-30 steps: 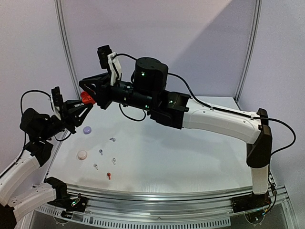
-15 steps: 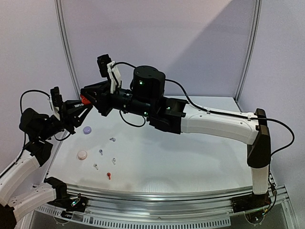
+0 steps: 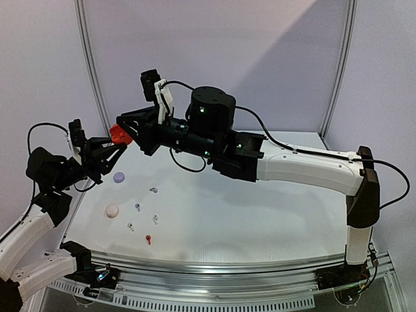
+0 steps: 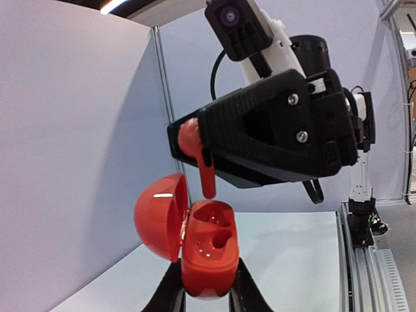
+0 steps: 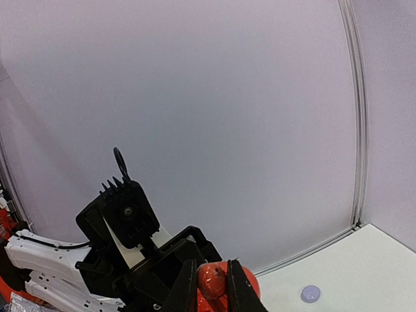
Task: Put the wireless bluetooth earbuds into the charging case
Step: Insert the right earbud into the right side groove of the charging case.
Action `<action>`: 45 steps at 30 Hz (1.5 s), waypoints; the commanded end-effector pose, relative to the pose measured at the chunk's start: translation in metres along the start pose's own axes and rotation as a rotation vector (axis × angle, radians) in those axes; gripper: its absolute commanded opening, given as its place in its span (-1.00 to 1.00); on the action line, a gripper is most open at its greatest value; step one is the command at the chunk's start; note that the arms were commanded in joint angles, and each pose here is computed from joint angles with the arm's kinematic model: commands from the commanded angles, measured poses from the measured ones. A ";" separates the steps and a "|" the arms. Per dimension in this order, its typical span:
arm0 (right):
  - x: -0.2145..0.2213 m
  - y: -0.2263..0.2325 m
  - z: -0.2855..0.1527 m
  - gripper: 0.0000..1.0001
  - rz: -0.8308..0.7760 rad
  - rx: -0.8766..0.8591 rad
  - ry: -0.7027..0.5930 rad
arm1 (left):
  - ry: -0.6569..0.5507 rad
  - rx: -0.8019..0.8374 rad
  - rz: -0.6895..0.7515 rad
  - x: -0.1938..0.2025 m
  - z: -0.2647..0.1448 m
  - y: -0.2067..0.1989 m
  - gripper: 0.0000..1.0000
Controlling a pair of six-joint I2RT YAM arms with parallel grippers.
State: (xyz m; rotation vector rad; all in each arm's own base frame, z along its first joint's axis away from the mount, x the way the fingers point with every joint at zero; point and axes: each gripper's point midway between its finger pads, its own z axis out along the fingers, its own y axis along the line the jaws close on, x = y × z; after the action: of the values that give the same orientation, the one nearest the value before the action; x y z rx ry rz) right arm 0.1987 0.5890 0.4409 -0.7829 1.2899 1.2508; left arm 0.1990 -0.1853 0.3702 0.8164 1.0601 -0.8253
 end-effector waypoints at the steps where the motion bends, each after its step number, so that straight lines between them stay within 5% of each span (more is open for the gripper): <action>1: -0.012 -0.001 -0.008 -1.00 -0.008 0.015 -0.019 | -0.036 0.039 0.017 -0.019 0.003 -0.008 -1.00; 45: 0.031 -0.014 -0.011 -0.96 0.042 0.006 0.102 | -0.078 0.081 -0.045 -0.035 0.004 -0.013 -1.00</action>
State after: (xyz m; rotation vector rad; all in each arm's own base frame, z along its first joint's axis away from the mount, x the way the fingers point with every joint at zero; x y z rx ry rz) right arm 0.1985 0.5806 0.4304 -0.7950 1.3136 1.2725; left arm 0.1928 -0.1902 0.3773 0.8040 1.0886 -0.9599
